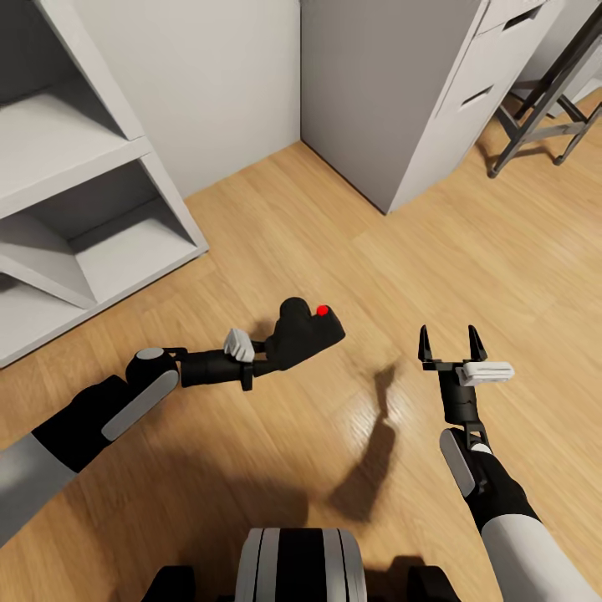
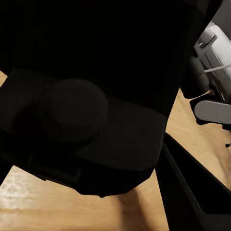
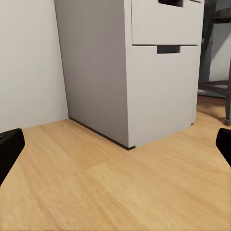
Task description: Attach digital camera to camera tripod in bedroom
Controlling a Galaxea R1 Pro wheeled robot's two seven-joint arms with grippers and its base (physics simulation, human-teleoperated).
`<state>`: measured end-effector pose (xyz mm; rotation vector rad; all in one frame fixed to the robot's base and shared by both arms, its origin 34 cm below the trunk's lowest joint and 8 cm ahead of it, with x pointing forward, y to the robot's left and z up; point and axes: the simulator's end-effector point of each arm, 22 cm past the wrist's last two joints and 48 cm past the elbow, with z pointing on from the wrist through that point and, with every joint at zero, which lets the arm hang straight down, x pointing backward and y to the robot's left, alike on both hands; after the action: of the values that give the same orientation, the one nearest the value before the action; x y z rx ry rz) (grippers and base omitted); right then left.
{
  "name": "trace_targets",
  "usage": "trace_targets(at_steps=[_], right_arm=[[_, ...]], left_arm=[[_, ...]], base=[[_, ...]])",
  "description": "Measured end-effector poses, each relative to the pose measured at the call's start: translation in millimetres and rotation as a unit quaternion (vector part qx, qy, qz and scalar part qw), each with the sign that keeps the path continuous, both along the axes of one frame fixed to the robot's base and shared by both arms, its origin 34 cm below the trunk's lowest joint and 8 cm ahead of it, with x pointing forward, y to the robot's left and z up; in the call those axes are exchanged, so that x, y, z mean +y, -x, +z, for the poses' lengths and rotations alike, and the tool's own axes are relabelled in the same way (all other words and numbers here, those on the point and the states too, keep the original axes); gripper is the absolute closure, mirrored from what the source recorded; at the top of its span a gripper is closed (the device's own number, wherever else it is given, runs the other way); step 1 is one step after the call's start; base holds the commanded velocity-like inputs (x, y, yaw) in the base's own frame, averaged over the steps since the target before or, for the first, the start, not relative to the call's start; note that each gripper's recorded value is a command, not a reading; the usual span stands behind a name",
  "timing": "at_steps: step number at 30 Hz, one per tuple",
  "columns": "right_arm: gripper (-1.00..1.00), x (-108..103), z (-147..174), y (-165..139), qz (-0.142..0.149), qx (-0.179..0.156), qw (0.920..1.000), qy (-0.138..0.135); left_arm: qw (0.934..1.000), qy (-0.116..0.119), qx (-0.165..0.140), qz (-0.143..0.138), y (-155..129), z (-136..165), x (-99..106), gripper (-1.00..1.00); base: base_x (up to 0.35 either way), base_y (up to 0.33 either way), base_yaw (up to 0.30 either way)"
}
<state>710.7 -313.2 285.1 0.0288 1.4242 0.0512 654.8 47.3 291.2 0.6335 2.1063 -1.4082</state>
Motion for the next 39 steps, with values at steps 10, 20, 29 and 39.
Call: trace_targets(at_steps=[10, 20, 29, 39], right_arm=[[-1.00, 0.2, 5.9, -1.8, 0.000, -0.005, 1.0000, 0.000], [-1.00, 0.6, 12.8, -3.9, 0.001, -0.010, 0.9999, 0.000], [-1.00, 0.3, 14.6, -2.4, 0.001, -0.007, 1.0000, 0.000], [-1.00, 0.0, 18.5, -2.5, 0.000, -0.007, 1.0000, -0.001]], left_arm=[[0.9979, 0.046, 0.042, 0.017, -3.1, 20.5, -3.0, 1.00], [0.9915, 0.034, 0.125, -0.010, 14.1, 23.7, -3.0, 1.00], [0.9925, 0.041, 0.114, -0.019, 13.5, 41.4, -7.1, 1.00], [0.9937, 0.045, 0.100, -0.026, 13.1, 56.8, -10.7, 1.00]], base=[[0.000, 0.000, 0.000], [0.000, 0.000, 0.000], [0.000, 0.000, 0.000], [0.000, 0.000, 0.000]])
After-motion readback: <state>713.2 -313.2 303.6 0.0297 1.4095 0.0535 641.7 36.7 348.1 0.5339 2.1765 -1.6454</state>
